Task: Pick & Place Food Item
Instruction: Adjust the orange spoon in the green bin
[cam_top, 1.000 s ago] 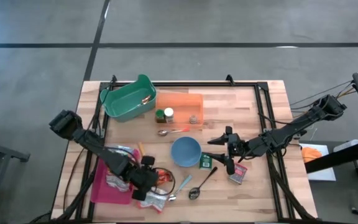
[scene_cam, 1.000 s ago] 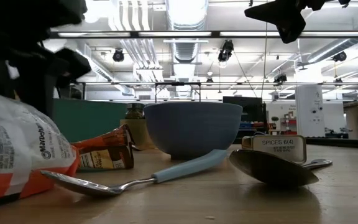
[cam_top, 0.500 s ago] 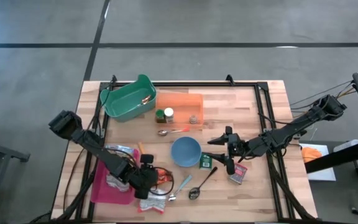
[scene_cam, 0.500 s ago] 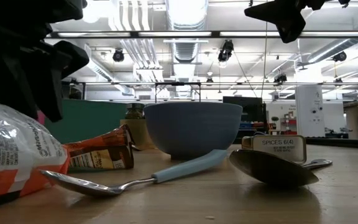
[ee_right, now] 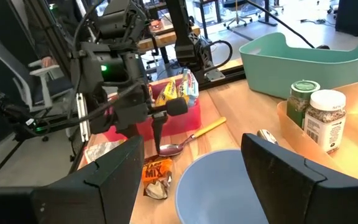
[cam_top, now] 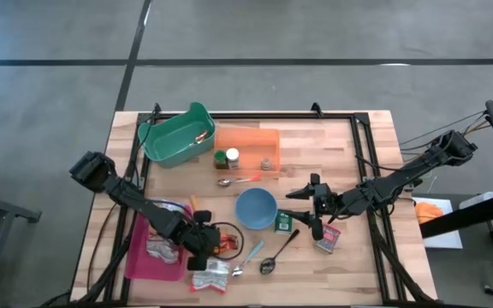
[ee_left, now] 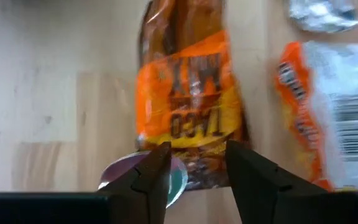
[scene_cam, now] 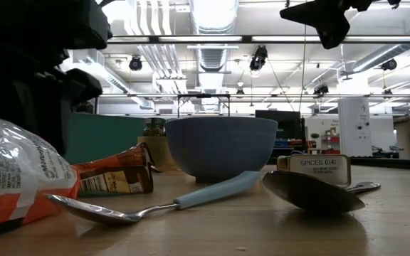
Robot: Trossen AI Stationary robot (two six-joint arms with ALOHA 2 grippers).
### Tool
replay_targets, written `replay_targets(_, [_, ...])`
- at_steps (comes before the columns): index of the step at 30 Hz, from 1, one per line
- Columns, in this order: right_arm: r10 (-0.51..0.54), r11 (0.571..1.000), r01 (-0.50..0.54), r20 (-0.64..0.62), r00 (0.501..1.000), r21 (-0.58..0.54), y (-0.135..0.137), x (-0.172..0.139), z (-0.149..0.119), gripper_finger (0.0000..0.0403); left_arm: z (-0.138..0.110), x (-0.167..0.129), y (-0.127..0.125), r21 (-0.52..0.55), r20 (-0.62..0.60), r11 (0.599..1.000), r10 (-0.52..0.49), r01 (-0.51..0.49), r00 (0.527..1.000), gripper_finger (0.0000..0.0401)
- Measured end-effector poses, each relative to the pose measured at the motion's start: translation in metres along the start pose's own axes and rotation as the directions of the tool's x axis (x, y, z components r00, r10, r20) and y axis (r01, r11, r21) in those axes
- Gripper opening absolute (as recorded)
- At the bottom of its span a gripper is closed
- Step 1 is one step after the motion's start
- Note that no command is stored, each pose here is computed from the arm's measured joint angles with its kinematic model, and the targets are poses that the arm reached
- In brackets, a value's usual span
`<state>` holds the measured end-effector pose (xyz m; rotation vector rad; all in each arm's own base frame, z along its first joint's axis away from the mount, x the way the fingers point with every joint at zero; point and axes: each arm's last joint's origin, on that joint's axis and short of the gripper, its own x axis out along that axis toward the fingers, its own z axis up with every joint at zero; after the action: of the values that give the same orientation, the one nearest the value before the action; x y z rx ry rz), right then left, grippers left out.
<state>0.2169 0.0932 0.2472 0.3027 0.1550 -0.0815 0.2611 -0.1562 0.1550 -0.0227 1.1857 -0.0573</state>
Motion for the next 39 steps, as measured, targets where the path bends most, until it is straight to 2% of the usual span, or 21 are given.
replay_targets(13, [0.0,1.0,0.0,0.0,1.0,0.0,0.0,0.0,0.0,0.0265,-0.016,0.012,0.007,-0.029,-0.024,1.0,0.001,-0.002,1.0,0.0276])
replay_targets(20, [0.0,1.0,0.0,0.001,1.0,0.0,0.0,0.0,0.0,0.0265,-0.022,0.017,0.009,-0.03,-0.025,1.0,-0.002,0.002,1.0,0.0286])
replay_targets(24, [0.0,1.0,0.0,0.001,1.0,0.0,0.0,0.0,0.0,0.0265,-0.026,0.019,0.011,-0.052,-0.011,0.999,0.003,-0.004,1.0,0.0262])
replay_targets(29, [0.001,1.0,-0.001,0.001,1.0,0.001,0.0,0.0,0.0,0.0265,-0.027,0.023,0.012,-0.08,0.036,0.997,0.004,-0.001,0.999,0.0206])
replay_targets(39, [0.001,1.0,-0.001,0.001,1.0,0.001,0.0,0.0,0.0,0.0265,-0.027,0.023,0.013,-0.08,0.051,0.996,0.029,-0.025,0.998,0.0044])
